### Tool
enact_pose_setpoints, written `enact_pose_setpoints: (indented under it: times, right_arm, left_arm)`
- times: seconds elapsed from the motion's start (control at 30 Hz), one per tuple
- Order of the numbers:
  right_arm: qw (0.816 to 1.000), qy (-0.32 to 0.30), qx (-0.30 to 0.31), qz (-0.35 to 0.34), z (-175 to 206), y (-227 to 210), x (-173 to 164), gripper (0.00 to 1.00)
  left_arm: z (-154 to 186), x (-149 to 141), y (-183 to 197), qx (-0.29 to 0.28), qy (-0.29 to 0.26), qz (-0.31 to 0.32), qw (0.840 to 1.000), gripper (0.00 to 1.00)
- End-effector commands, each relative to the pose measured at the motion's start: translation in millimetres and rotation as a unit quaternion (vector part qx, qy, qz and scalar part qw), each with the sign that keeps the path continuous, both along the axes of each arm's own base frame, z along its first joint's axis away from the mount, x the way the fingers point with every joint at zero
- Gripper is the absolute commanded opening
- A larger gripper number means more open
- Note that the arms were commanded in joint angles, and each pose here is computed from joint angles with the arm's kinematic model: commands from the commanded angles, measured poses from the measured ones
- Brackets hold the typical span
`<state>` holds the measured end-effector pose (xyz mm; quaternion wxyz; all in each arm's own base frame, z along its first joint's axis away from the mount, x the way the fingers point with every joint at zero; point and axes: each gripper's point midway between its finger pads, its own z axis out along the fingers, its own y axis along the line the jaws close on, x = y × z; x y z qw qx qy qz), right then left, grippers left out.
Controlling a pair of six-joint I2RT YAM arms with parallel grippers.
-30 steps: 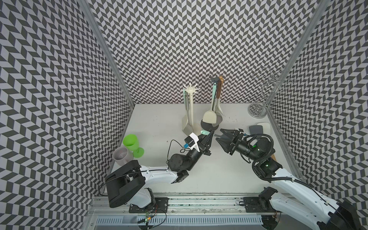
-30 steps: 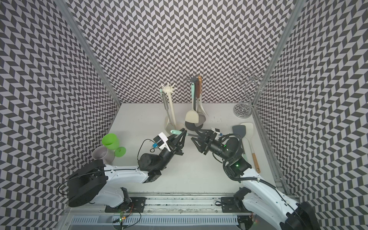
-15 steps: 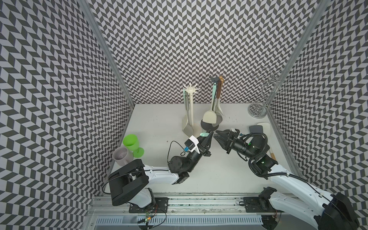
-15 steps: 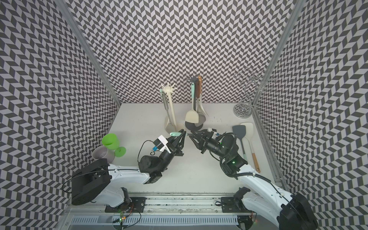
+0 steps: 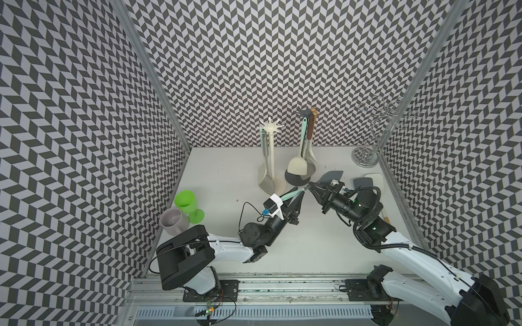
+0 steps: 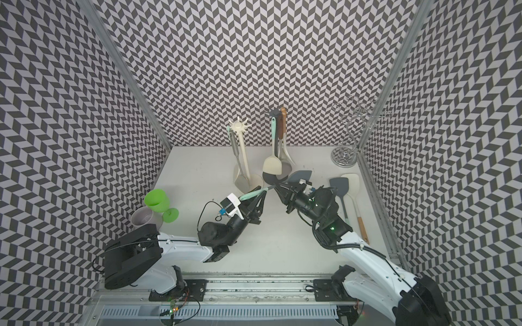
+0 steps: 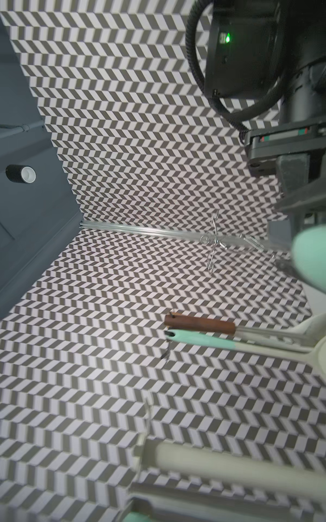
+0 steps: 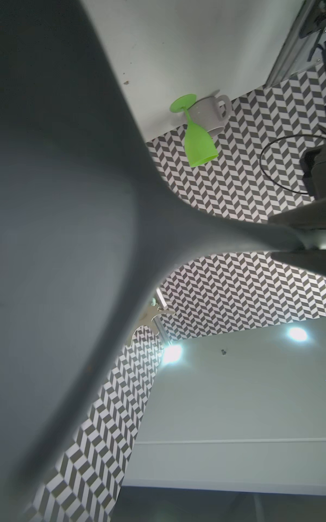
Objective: Take the spatula off the kitchen utensil rack
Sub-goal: Place the spatula at the center of the board.
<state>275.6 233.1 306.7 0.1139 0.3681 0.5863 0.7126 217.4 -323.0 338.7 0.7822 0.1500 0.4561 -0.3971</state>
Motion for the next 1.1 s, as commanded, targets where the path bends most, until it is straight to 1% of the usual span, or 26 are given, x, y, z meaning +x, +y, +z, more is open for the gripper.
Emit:
enact_pose_setpoints:
  times: [0.0,0.07,0.1,0.17,0.27,0.3,0.4,0.47,0.57,0.67,0.73,0.93,1.07]
  right_arm:
    - [0.995,-0.057,-0.01,-0.078,32,-26,8,0.0]
    - [0.99,-0.055,-0.047,-0.124,27,-44,15,0.0]
    - [0.986,-0.06,-0.063,-0.143,27,-53,19,0.0]
    - [0.976,-0.067,-0.113,-0.174,23,-72,25,0.0]
    - [0.957,-0.083,-0.19,-0.204,16,-94,30,0.0]
    - [0.95,-0.088,-0.211,-0.211,13,-101,32,0.0]
    - [0.923,-0.114,-0.293,-0.223,7,-119,37,0.0]
    - [0.894,-0.146,-0.359,-0.224,4,-130,41,0.0]
    - [0.848,-0.17,-0.455,-0.212,-12,-141,44,0.0]
    - [0.812,-0.185,-0.521,-0.184,-33,-145,46,0.0]
    - [0.798,-0.198,-0.545,-0.166,-45,-144,46,0.0]
    - [0.767,-0.224,-0.591,-0.113,-71,-138,45,0.0]
    - [0.756,-0.231,-0.605,-0.092,-81,-136,43,0.0]
  left_arm:
    - [6,-7,2,-0.029,0.021,-0.041,0.999,0.63]
    - [1,-7,-1,-0.014,0.055,-0.065,0.996,0.79]
    - [-1,-7,-3,-0.005,0.07,-0.072,0.995,0.84]
    - [-10,-6,-2,0.014,0.11,-0.082,0.99,0.92]
    - [-28,-2,3,0.041,0.175,-0.088,0.98,0.99]
    - [-34,0,5,0.049,0.197,-0.086,0.975,0.99]
    - [-51,8,17,0.069,0.262,-0.08,0.959,0.99]
    - [-61,14,27,0.073,0.296,-0.08,0.949,0.99]
    - [-69,22,34,0.086,0.324,-0.083,0.939,0.99]
    - [-75,26,36,0.102,0.326,-0.073,0.937,0.99]
    - [-81,27,39,0.108,0.328,-0.067,0.936,0.99]
    - [-90,29,47,0.116,0.331,-0.059,0.935,0.99]
    - [-95,33,49,0.127,0.333,-0.049,0.933,0.99]
